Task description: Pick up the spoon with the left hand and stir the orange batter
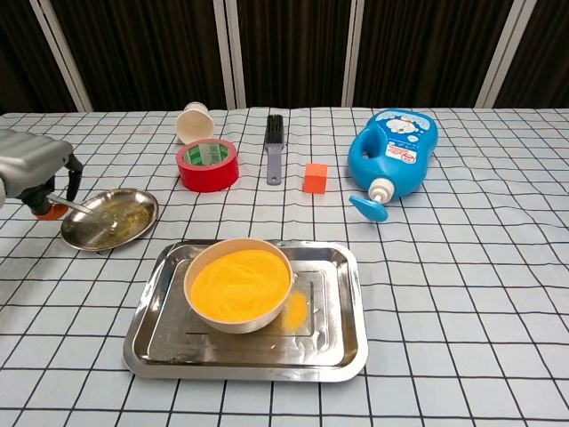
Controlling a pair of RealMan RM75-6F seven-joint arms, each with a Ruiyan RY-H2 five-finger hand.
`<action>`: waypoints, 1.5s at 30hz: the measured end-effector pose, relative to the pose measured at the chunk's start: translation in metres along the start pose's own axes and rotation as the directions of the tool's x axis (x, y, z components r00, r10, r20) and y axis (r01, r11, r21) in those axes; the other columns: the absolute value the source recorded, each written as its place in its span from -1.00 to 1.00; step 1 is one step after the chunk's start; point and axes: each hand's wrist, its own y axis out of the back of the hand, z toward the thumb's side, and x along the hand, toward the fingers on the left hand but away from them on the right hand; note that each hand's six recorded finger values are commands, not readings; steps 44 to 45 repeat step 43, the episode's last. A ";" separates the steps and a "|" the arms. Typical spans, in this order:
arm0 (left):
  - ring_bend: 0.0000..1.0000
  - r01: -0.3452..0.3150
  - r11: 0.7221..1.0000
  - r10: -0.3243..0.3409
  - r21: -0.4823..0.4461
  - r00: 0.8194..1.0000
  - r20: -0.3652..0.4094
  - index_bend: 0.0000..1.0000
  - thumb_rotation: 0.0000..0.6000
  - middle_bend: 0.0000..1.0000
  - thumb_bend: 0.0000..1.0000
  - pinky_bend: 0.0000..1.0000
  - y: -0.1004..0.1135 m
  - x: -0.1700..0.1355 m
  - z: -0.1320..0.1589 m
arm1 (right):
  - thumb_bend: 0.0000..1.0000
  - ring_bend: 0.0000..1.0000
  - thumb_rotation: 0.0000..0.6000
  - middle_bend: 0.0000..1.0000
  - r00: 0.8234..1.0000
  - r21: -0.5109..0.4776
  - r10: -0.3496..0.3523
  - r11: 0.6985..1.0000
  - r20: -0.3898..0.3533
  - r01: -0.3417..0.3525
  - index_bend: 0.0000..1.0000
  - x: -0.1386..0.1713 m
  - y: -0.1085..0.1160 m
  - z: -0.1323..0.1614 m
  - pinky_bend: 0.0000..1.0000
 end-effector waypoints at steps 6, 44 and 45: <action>1.00 0.012 0.999 -0.013 -0.047 1.000 -0.013 0.21 1.00 1.00 -0.12 1.00 -0.006 0.002 -0.004 | -0.38 -1.00 1.00 -1.00 1.000 -0.001 -0.001 1.000 0.001 0.001 -1.00 0.000 0.000 0.000 -1.00; -1.00 -0.099 0.958 0.145 -0.268 0.977 0.156 -1.00 1.00 -1.00 -0.91 -0.97 0.016 -0.156 -0.109 | -0.38 -1.00 1.00 -1.00 0.994 0.188 -0.074 0.978 -0.077 0.087 -1.00 0.002 0.007 0.004 -1.00; -1.00 -0.099 0.958 0.145 -0.268 0.977 0.156 -1.00 1.00 -1.00 -0.91 -0.97 0.016 -0.156 -0.109 | -0.38 -1.00 1.00 -1.00 0.994 0.188 -0.074 0.978 -0.077 0.087 -1.00 0.002 0.007 0.004 -1.00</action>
